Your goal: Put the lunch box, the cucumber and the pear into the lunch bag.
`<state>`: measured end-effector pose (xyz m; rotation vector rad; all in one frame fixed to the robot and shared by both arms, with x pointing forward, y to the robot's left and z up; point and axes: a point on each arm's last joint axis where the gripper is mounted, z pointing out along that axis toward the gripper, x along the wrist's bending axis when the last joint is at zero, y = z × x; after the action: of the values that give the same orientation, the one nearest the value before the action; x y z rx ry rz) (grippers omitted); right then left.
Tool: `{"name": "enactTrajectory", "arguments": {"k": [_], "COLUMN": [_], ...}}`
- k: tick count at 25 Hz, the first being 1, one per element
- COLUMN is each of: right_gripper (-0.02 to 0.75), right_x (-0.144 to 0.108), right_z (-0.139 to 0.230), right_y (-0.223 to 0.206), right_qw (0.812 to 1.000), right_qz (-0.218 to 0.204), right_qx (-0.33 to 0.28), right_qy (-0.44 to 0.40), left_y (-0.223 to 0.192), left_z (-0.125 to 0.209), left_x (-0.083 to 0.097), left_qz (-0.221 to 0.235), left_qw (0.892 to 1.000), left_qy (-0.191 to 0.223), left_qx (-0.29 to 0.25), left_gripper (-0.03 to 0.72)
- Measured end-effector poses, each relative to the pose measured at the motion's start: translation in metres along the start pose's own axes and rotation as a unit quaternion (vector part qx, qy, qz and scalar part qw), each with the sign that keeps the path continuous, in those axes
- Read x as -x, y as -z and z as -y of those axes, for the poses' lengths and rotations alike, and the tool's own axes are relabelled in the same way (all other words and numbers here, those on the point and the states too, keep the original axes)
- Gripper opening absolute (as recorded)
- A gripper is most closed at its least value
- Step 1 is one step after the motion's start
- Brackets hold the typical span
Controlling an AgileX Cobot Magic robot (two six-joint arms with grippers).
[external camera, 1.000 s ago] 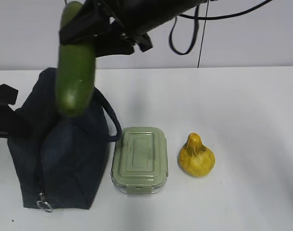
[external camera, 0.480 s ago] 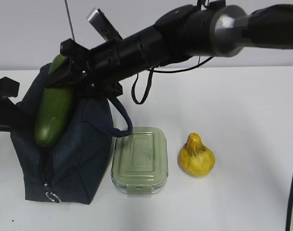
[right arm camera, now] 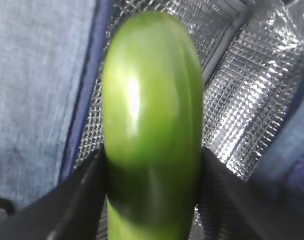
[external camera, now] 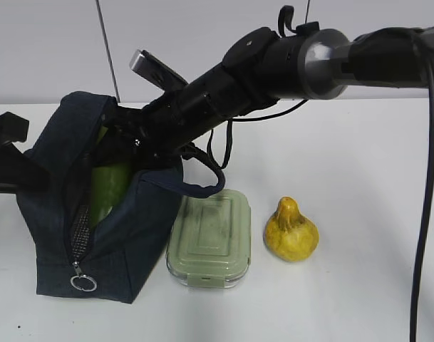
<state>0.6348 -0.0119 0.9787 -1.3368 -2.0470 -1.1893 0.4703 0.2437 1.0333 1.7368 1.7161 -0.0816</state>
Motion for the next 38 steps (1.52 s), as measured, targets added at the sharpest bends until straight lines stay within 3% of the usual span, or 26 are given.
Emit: {"name": "enactTrajectory", "arguments": {"k": [3,6,12,15,19,23,27,31,38], "right_gripper": [0.563,0.622,0.594,0.559,0.532,0.53,0.529,0.528,0.527], "right_x": [-0.002,-0.007,-0.021,-0.022,-0.021,-0.011,-0.002,-0.011,-0.039], "right_z": [-0.001,-0.003,-0.016,-0.027,-0.035,-0.036,-0.038,-0.04,-0.021], "right_y": [0.0,0.002,0.019,0.041,0.072,0.096,0.119,0.146,0.185], "right_qw": [1.0,1.0,0.998,0.997,0.994,0.986,0.966,0.944,0.93], "right_qz": [-0.01,-0.024,-0.05,-0.034,0.024,0.116,0.23,0.309,0.35], "right_qx": [0.006,0.001,-0.012,-0.017,-0.046,-0.083,-0.088,-0.073,-0.059], "right_qy": [-0.004,0.0,0.038,0.067,0.094,0.085,0.082,0.093,0.097], "left_y": [0.0,0.0,0.0,0.0,0.0,0.0,0.0,0.0,0.0], "left_z": [0.0,0.0,0.0,0.0,0.0,0.0,0.0,0.0,0.0], "left_x": [0.0,0.0,0.0,0.0,0.0,0.0,0.0,0.0,0.0], "left_qz": [0.0,0.0,0.0,0.0,0.0,-0.001,-0.001,-0.001,-0.001], "left_qw": [1.0,1.0,1.0,1.0,1.0,1.0,1.0,1.0,1.0], "left_qy": [0.0,0.0,0.0,0.0,0.0,-0.001,-0.001,-0.001,-0.001], "left_qx": [0.0,0.0,0.0,0.0,0.0,0.0,0.0,0.0,0.0], "left_gripper": [-0.015,-0.015,-0.015,-0.015,-0.015,-0.015,-0.015,-0.015,-0.015]}}
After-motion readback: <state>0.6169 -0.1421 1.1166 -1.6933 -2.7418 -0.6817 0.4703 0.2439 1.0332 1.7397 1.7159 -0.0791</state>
